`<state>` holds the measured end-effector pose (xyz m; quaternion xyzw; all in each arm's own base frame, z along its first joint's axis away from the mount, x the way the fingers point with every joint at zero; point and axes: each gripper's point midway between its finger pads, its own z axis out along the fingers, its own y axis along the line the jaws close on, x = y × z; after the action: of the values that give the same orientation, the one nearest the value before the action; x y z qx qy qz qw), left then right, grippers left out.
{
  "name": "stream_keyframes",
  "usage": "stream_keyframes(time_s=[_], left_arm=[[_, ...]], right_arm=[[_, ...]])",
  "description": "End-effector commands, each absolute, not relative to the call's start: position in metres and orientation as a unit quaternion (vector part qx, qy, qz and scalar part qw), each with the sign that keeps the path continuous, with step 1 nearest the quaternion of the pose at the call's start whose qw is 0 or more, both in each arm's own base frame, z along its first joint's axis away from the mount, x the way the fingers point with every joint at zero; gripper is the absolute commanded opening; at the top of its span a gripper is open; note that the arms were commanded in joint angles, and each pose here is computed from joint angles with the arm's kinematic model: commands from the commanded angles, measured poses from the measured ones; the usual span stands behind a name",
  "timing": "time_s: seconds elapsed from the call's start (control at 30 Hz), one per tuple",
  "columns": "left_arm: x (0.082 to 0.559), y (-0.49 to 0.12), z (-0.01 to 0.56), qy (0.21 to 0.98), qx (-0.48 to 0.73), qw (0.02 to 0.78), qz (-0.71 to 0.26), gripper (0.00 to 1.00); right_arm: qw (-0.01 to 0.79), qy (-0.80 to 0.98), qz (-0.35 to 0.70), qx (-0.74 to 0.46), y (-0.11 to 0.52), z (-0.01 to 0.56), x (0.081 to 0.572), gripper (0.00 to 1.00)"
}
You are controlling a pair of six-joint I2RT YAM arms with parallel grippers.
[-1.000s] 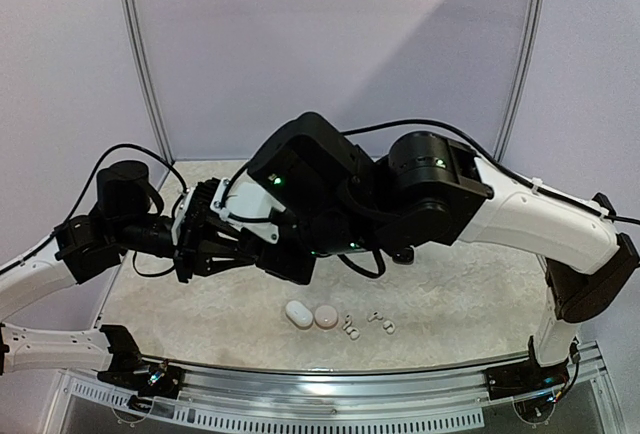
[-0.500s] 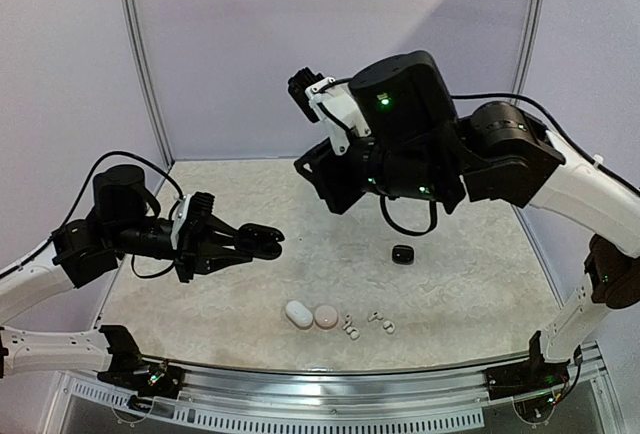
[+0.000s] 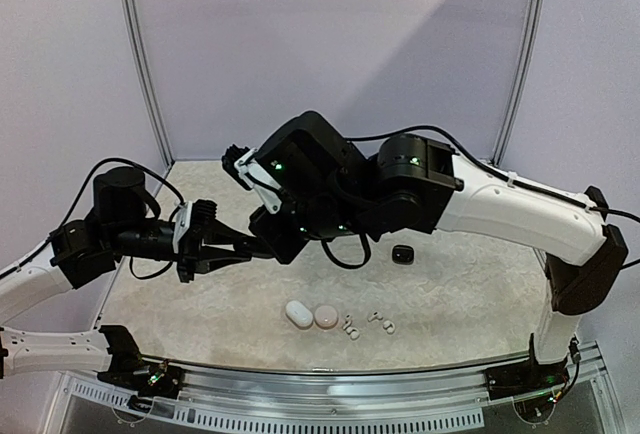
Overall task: Insert the wireless bluetooth earbuds into the charging case
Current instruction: Close the charging case, then pass from the left arm to the right
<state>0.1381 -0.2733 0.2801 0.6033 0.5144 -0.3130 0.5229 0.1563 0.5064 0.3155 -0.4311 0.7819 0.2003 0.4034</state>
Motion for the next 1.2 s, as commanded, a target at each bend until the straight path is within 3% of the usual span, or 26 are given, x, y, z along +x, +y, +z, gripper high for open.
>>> stream_keyframes(time_s=[0.0, 0.07, 0.13, 0.2, 0.27, 0.33, 0.5, 0.63, 0.87, 1.03, 1.17], left_arm=[[0.138, -0.275, 0.295, 0.519, 0.585, 0.532, -0.324, 0.00], [0.136, -0.276, 0.295, 0.528, 0.578, 0.521, -0.341, 0.00], [0.131, -0.278, 0.296, 0.540, 0.563, 0.502, -0.373, 0.00], [0.129, -0.280, 0.301, 0.559, 0.530, 0.483, -0.417, 0.00], [0.127, -0.284, 0.312, 0.570, 0.487, 0.462, -0.473, 0.00], [0.126, -0.287, 0.333, 0.555, 0.444, 0.460, -0.533, 0.00], [0.133, -0.288, 0.352, 0.548, 0.354, 0.433, -0.621, 0.00], [0.131, -0.286, 0.355, 0.542, 0.363, 0.438, -0.619, 0.00], [0.127, -0.286, 0.358, 0.534, 0.367, 0.435, -0.625, 0.00], [0.127, -0.285, 0.357, 0.536, 0.367, 0.436, -0.623, 0.00], [0.126, -0.285, 0.357, 0.533, 0.372, 0.438, -0.621, 0.00]], right_arm=[[0.425, 0.780, 0.203, -0.413, 0.482, 0.341, 0.152, 0.28], [0.436, 0.792, 0.180, -0.388, 0.464, 0.345, 0.163, 0.33], [0.441, 0.796, 0.184, -0.371, 0.448, 0.350, 0.166, 0.44], [0.440, 0.786, 0.228, -0.370, 0.446, 0.352, 0.159, 0.61], [0.455, 0.747, 0.299, -0.381, 0.448, 0.367, 0.143, 0.94], [0.474, 0.701, 0.373, -0.381, 0.447, 0.384, 0.127, 0.99], [0.465, 0.667, 0.420, -0.403, 0.460, 0.391, 0.111, 0.90], [0.450, 0.675, 0.411, -0.416, 0.480, 0.378, 0.114, 0.86], [0.437, 0.686, 0.422, -0.400, 0.484, 0.369, 0.124, 0.71], [0.428, 0.672, 0.459, -0.395, 0.489, 0.378, 0.125, 0.45], [0.411, 0.666, 0.473, -0.405, 0.495, 0.376, 0.122, 0.41]])
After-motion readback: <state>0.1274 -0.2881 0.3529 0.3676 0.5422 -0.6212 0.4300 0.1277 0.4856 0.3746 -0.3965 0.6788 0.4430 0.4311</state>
